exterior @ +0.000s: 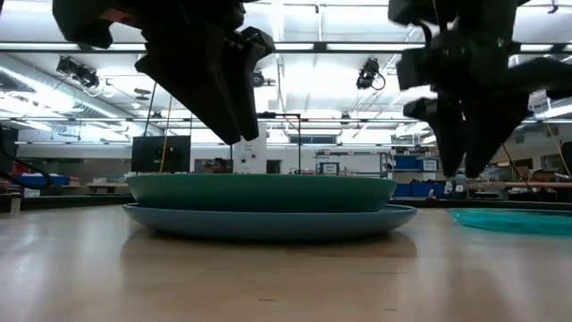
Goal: Stack plastic plates
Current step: Stack the blue transparent plate on top of the pink transparent plate
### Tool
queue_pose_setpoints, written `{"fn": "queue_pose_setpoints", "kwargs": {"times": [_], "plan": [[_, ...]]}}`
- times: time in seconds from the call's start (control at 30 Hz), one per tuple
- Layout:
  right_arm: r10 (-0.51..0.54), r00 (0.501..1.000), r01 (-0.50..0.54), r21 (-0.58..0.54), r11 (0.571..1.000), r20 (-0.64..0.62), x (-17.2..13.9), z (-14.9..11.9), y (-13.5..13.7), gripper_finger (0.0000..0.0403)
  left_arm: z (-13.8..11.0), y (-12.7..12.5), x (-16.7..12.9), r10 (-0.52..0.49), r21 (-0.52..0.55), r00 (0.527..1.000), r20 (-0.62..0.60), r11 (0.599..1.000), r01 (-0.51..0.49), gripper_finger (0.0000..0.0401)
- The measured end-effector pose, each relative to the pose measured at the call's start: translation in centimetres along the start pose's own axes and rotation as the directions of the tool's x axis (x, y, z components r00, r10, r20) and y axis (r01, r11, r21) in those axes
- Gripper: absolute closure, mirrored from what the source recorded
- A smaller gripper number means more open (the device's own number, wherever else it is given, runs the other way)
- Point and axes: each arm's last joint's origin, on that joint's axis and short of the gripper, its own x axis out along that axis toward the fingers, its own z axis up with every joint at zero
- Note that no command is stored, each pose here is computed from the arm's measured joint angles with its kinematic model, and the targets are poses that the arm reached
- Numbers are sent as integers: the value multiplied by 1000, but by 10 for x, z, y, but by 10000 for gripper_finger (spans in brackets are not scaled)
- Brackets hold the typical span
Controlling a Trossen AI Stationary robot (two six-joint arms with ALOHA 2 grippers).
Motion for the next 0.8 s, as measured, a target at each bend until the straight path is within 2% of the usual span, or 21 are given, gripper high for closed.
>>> {"fn": "queue_pose_setpoints", "kwargs": {"times": [0.17, 0.5, 0.67, 0.8], "plan": [[-16, 997, 13, -30, 999, -74, 10, -2, -2, 250, 0, -5, -2, -7, 77, 1000, 1, 997, 6, 259], [-41, 994, 39, -19, 999, -103, 13, -6, -20, 250, -4, -2, 0, 0, 86, 999, -35, 996, 3, 259], [-38, 991, 37, -5, 999, -130, 21, -17, -24, 250, -26, -5, 5, 1, 76, 997, -81, 997, 5, 259], [-38, 990, 39, 12, 999, -134, 24, -22, -29, 250, -37, 4, -4, 10, 24, 1000, -19, 1000, -10, 259]]}}
